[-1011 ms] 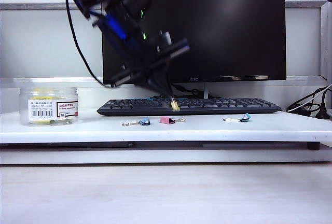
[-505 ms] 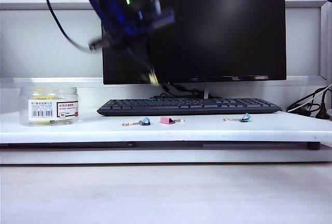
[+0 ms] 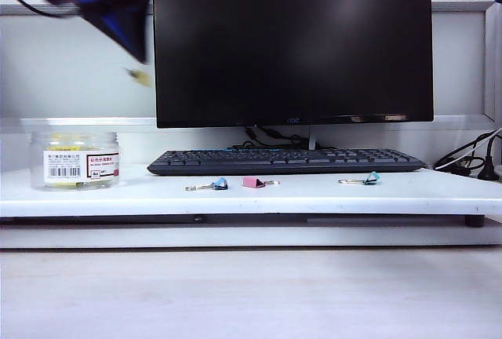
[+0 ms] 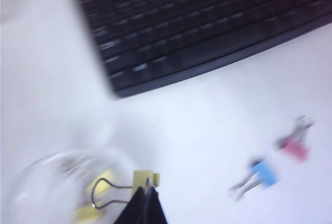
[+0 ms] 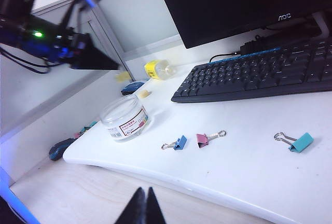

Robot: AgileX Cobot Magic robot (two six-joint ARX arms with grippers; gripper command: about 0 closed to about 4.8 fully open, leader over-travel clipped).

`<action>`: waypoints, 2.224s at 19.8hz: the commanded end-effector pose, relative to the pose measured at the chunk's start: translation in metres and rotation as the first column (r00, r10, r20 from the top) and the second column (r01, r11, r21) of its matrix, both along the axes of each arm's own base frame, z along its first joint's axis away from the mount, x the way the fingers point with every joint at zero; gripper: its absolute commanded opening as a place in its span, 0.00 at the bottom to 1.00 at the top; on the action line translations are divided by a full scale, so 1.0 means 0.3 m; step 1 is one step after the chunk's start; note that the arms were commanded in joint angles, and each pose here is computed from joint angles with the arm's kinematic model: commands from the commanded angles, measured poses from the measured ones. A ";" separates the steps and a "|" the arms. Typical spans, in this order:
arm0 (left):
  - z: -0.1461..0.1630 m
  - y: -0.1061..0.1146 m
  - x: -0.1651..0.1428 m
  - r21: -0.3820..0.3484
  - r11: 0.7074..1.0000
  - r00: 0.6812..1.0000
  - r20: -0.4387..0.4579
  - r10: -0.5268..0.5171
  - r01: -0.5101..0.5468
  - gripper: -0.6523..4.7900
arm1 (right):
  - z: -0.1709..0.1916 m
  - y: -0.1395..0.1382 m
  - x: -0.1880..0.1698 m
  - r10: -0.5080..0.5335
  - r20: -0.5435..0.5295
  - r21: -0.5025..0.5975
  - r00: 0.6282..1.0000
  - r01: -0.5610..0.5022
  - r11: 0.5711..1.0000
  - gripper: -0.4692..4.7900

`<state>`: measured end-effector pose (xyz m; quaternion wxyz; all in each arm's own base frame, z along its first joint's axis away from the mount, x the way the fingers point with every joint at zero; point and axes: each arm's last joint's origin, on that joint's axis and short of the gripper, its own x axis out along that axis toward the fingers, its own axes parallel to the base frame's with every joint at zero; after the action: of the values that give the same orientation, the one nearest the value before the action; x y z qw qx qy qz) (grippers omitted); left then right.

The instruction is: Pick up the clips with the largest number of clips of the same color on the table and place them in a round transparent plastic box.

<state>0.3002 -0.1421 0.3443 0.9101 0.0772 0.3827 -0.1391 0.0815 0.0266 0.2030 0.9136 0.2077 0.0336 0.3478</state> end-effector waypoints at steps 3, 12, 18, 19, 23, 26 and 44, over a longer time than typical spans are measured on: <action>0.022 0.094 -0.016 0.046 0.997 0.998 -0.032 0.058 -0.057 0.11 | 0.010 0.000 -0.002 0.005 0.021 0.003 1.000 -0.005 1.000 0.08; -0.138 0.121 -0.011 0.100 0.992 0.991 -0.104 0.088 -0.078 0.11 | 0.011 0.000 -0.003 0.007 0.022 0.003 1.000 -0.007 1.000 0.08; -0.133 0.130 0.014 0.104 0.987 0.991 -0.041 0.124 -0.119 0.11 | 0.011 0.000 -0.003 0.006 0.022 0.003 1.000 -0.006 1.000 0.08; -0.138 0.128 0.019 0.105 0.987 0.991 -0.041 0.124 -0.119 0.11 | 0.011 0.000 -0.003 0.006 0.022 0.003 1.000 -0.006 1.000 0.08; -0.162 0.133 0.043 0.109 0.986 0.990 -0.053 0.129 -0.123 0.11 | 0.011 0.000 -0.003 0.007 0.022 0.003 1.000 -0.007 1.000 0.08; -0.166 0.132 0.047 0.111 0.986 0.990 -0.052 0.131 -0.124 0.11 | 0.012 0.001 -0.003 0.014 0.023 0.002 1.000 -0.014 1.000 0.08; -0.157 0.129 0.038 0.032 0.991 0.988 -0.080 0.129 -0.127 0.38 | 0.003 0.001 -0.002 0.014 -0.004 -0.001 1.000 -0.014 1.000 0.08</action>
<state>0.3137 -0.1032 0.2924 0.8967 0.0757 0.4306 -0.0688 0.0814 0.0269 0.2019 0.9118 0.2085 0.0408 0.3513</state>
